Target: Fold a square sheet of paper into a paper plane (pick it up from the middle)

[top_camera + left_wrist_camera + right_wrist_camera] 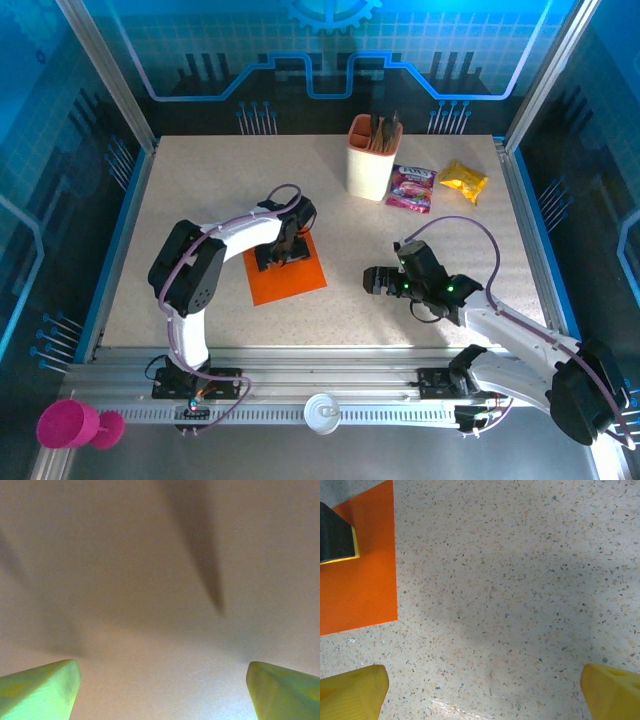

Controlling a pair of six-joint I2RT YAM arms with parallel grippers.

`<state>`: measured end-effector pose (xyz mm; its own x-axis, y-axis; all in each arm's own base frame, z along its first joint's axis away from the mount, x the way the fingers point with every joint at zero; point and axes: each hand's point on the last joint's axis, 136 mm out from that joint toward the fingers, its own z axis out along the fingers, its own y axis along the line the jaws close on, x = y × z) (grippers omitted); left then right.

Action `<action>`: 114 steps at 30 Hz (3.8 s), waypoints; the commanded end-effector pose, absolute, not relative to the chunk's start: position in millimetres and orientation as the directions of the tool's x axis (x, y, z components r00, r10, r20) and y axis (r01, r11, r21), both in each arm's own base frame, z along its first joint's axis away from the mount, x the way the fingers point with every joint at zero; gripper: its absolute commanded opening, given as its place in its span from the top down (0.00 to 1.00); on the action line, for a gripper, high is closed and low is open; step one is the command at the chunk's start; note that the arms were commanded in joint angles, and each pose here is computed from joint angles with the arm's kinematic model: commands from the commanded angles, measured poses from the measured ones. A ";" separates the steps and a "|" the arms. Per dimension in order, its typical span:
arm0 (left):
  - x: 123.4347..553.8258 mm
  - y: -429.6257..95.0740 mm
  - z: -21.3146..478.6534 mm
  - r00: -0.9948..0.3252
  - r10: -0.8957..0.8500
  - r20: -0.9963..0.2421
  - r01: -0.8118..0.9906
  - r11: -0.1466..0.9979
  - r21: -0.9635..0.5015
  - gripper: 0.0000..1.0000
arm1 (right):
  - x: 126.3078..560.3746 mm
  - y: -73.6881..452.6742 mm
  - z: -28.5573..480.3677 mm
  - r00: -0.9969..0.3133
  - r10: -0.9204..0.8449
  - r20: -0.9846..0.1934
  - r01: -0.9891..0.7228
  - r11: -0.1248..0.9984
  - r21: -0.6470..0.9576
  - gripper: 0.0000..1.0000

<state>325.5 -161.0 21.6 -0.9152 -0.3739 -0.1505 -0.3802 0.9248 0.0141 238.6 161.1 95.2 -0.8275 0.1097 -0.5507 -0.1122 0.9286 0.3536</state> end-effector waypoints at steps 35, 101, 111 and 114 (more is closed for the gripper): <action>329.4 -206.3 105.8 -0.906 -0.177 -0.384 -0.052 0.948 -0.315 0.64 | 241.5 137.0 101.7 -0.811 0.173 -0.559 -0.047 0.933 0.357 0.01; 312.0 -227.0 47.6 -0.841 -0.172 -0.512 0.012 0.942 -0.336 0.32 | 285.2 211.1 93.9 -0.887 0.125 -0.445 -0.160 0.821 0.548 0.06; 317.2 -220.3 45.6 -0.836 -0.177 -0.519 -0.002 0.948 -0.320 0.32 | 298.4 233.3 81.4 -0.916 0.134 -0.378 -0.139 0.777 0.614 0.16; 317.5 -223.6 45.0 -0.841 -0.163 -0.516 0.015 0.946 -0.322 0.31 | 302.5 238.2 78.4 -0.921 0.137 -0.366 -0.134 0.769 0.625 0.20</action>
<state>316.6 -226.5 42.4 -0.8429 -0.1862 -0.5048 -0.0031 0.9399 -0.3415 295.1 223.3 67.3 -0.9236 0.1341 -0.3591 -0.1098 0.8051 0.5829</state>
